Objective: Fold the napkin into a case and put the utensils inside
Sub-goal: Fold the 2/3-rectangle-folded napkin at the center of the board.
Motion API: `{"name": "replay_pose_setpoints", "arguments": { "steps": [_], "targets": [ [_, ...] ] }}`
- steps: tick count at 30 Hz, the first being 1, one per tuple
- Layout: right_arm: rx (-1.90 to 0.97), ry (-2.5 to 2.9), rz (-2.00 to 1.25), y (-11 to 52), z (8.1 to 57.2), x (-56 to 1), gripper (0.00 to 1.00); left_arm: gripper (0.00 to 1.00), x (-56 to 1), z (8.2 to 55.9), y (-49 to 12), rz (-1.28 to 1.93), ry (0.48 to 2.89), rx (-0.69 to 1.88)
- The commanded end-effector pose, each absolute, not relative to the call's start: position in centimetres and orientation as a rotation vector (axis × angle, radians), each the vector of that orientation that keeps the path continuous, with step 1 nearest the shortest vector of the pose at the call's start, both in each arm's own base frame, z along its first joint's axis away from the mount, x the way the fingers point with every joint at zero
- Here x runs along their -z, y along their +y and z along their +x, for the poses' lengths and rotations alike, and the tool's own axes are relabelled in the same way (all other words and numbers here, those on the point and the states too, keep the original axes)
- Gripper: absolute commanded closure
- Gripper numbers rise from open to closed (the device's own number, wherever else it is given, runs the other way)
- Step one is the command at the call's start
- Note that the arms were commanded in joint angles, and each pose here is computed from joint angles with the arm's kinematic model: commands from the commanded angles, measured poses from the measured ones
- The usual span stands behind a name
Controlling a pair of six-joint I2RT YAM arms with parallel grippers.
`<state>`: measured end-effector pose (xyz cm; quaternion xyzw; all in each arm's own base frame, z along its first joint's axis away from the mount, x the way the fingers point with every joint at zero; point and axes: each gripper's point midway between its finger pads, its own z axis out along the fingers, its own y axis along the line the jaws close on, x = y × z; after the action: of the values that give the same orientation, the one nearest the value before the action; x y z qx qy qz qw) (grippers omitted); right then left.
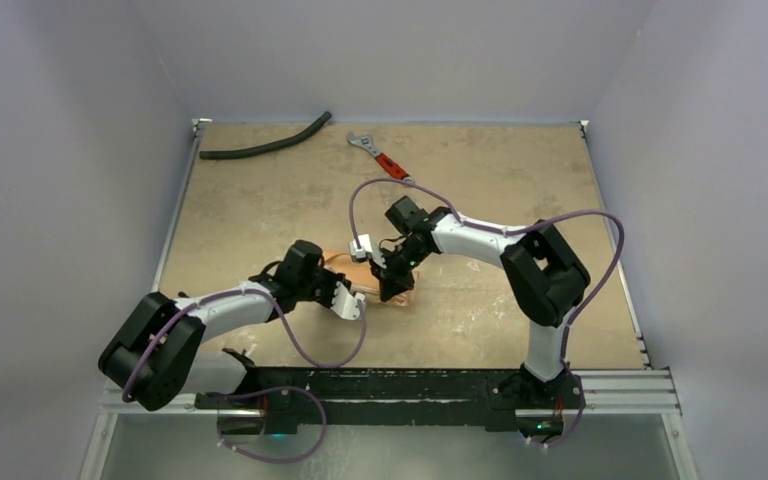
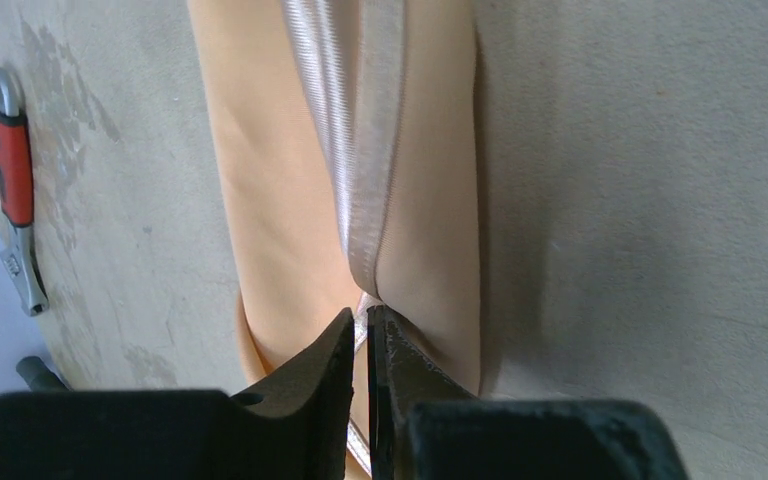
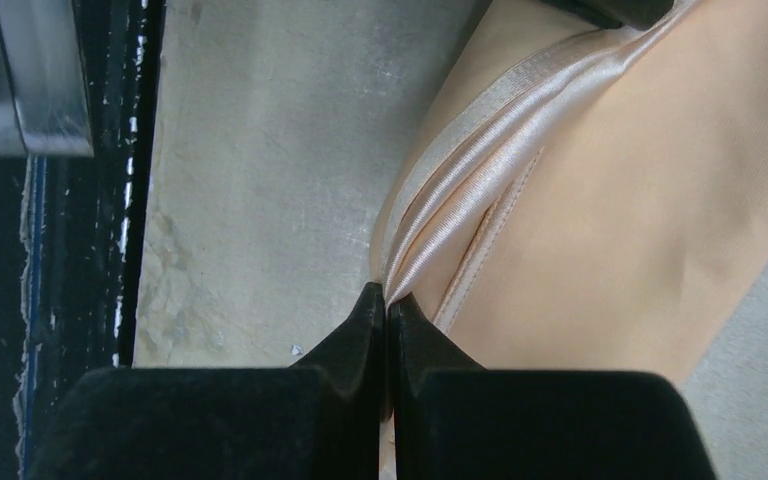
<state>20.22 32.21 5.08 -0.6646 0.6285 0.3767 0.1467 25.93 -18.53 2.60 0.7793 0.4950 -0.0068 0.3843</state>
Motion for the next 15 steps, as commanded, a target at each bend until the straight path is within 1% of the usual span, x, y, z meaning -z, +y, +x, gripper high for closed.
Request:
{"name": "replay_pose_setpoints", "arguments": {
  "steps": [1, 4, 6, 8, 11, 13, 15],
  "targets": [
    [-1.274, 1.766, -1.918, 32.2, 19.0, -6.4, 1.0, 0.91, -1.2, 24.1, -18.3, 2.1, 1.166, 0.063],
    [-1.343, 1.78, -1.904, 32.3, 18.3, -6.1, 0.99, 0.92, -0.9, 23.6, -17.9, 2.129, 1.138, 0.057],
    [-1.393, 1.758, -1.895, 32.4, 17.8, -6.5, 0.99, 0.91, -1.6, 23.9, -18.1, 2.086, 1.154, 0.05],
    [-1.42, 1.754, -1.879, 32.5, 17.6, -6.8, 0.99, 0.85, -3.6, 25.2, -18.9, 1.976, 1.165, 0.027],
    [-1.445, 1.77, -1.865, 32.5, 17.5, -6.4, 0.99, 0.79, -7.1, 26.2, -19.7, 1.834, 1.185, 0.056],
    [-1.456, 1.786, -1.869, 32.4, 17.3, -6.1, 0.99, 0.74, -9.2, 26.1, -19.9, 1.772, 1.184, 0.098],
    [-1.452, 1.779, -1.879, 32.3, 17.3, -6.0, 0.99, 0.71, -10.4, 25.4, -19.9, 1.752, 1.191, 0.135]
  ]
}}
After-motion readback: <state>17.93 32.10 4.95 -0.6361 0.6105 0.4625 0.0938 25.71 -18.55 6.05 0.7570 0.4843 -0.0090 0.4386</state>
